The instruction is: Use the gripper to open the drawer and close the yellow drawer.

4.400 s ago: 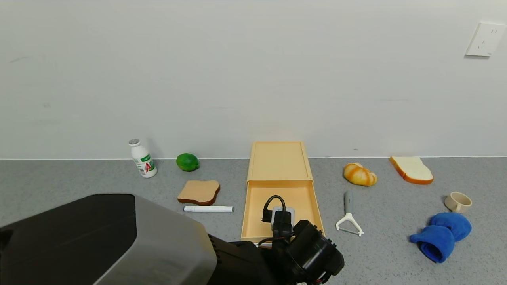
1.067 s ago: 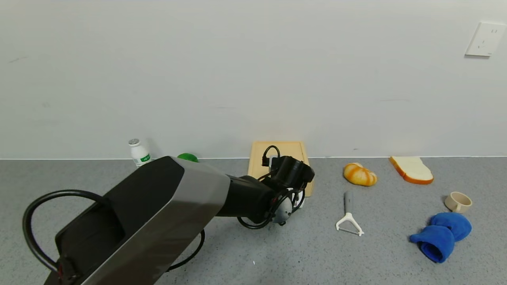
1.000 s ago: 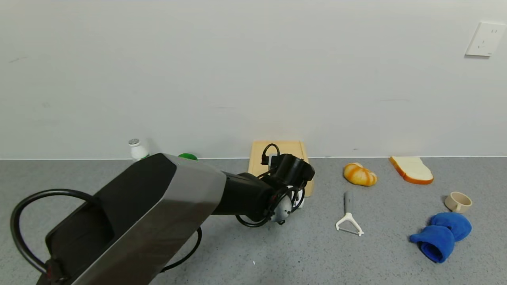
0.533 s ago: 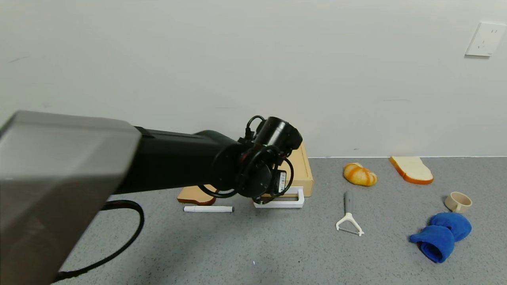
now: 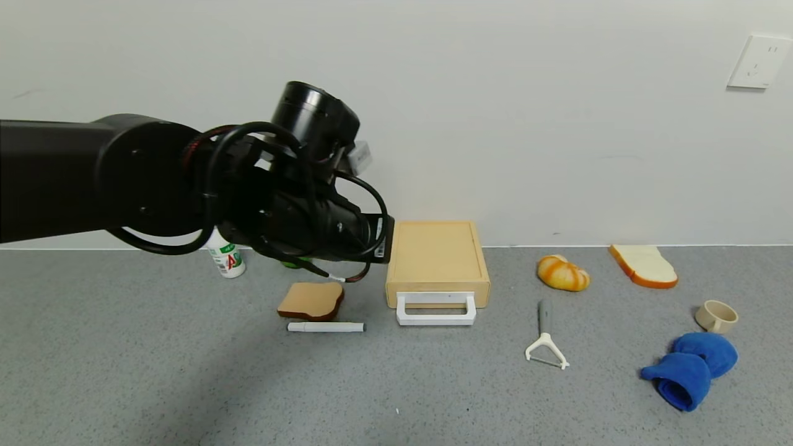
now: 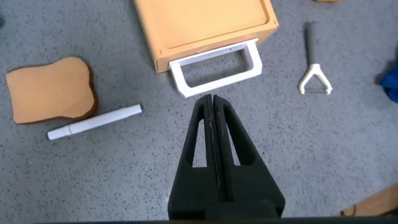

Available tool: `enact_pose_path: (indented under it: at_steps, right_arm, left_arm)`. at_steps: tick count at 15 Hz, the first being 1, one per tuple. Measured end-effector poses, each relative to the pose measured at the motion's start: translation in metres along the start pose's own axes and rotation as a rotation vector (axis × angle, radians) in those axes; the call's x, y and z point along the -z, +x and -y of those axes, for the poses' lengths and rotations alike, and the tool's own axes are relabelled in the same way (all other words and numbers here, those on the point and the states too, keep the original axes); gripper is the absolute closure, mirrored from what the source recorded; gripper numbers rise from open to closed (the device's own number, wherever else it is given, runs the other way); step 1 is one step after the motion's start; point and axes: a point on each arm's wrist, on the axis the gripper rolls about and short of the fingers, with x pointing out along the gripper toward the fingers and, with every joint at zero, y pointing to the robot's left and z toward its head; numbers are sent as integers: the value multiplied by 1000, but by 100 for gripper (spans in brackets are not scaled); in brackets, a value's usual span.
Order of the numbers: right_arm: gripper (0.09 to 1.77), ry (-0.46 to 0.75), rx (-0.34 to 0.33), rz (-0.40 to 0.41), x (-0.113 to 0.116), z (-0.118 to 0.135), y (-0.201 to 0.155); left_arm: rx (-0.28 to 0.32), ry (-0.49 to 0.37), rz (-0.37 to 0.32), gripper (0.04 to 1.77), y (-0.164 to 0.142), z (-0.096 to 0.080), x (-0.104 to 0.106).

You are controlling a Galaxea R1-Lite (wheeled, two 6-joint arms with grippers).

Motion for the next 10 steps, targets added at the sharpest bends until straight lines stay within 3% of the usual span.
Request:
enact_pose_path:
  at_steps: [1, 4, 7, 10]
  right_arm:
    - [15, 0, 0, 0, 0, 0, 0]
    - [15, 0, 0, 0, 0, 0, 0]
    - [15, 0, 0, 0, 0, 0, 0]
    - [15, 0, 0, 0, 0, 0, 0]
  left_arm:
    - [14, -12, 19, 167, -6, -7, -1]
    - [63, -29, 84, 118, -16, -20, 3]
    - [105, 18, 58, 83, -27, -32, 20]
    - [114, 25, 84, 60, -40, -42, 37]
